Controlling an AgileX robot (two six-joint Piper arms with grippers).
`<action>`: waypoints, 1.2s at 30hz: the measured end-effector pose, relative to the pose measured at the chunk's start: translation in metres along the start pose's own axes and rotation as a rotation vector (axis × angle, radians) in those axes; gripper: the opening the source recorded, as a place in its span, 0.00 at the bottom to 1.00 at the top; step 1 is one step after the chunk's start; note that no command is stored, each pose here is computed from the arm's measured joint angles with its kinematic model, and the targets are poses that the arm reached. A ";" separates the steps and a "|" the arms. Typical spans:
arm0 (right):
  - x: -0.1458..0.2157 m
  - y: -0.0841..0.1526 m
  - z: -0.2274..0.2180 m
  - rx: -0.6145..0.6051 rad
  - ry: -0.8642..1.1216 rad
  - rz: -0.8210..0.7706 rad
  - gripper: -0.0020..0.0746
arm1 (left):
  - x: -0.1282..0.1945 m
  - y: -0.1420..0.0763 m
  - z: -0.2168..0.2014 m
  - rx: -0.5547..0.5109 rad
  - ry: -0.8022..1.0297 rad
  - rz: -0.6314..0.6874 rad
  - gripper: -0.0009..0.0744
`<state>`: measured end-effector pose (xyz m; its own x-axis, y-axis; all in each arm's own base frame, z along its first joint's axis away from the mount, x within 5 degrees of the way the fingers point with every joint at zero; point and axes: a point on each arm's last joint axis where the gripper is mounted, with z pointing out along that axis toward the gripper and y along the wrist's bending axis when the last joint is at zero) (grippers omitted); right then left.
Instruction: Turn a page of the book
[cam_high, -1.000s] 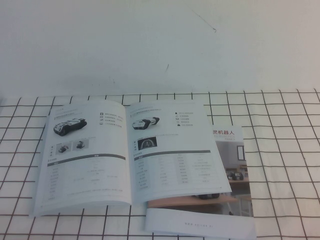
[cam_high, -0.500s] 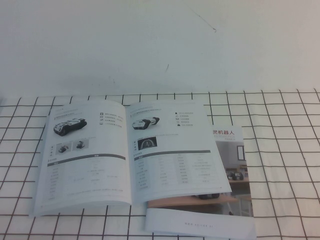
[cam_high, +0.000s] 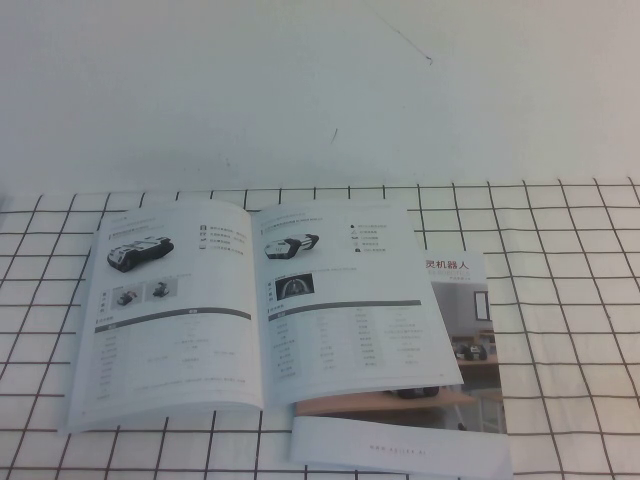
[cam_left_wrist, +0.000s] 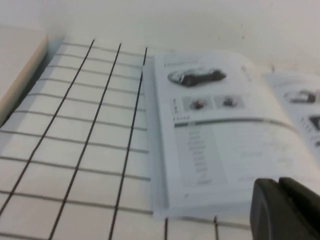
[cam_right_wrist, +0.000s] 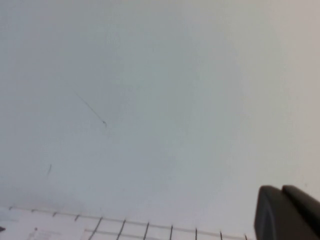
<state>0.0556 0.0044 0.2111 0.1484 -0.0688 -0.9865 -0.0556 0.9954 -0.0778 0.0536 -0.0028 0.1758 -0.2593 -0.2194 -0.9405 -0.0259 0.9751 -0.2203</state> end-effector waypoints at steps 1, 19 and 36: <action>-0.003 0.000 0.000 -0.005 -0.029 0.000 0.02 | -0.003 -0.001 0.000 0.013 -0.031 -0.032 0.01; -0.028 0.005 -0.005 -0.058 -0.315 -0.008 0.02 | -0.064 -0.001 -0.027 0.247 -0.765 -0.557 0.01; -0.204 -0.020 -0.036 0.033 -0.853 0.191 0.02 | -0.210 -0.058 -0.141 0.297 -1.066 0.085 0.01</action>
<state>-0.0094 -0.0037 0.4089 0.8282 0.1596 -0.5372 -0.1286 0.9871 0.0950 -0.0269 -0.0087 0.4224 0.7177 -0.2069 -0.6649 0.2219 0.9730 -0.0633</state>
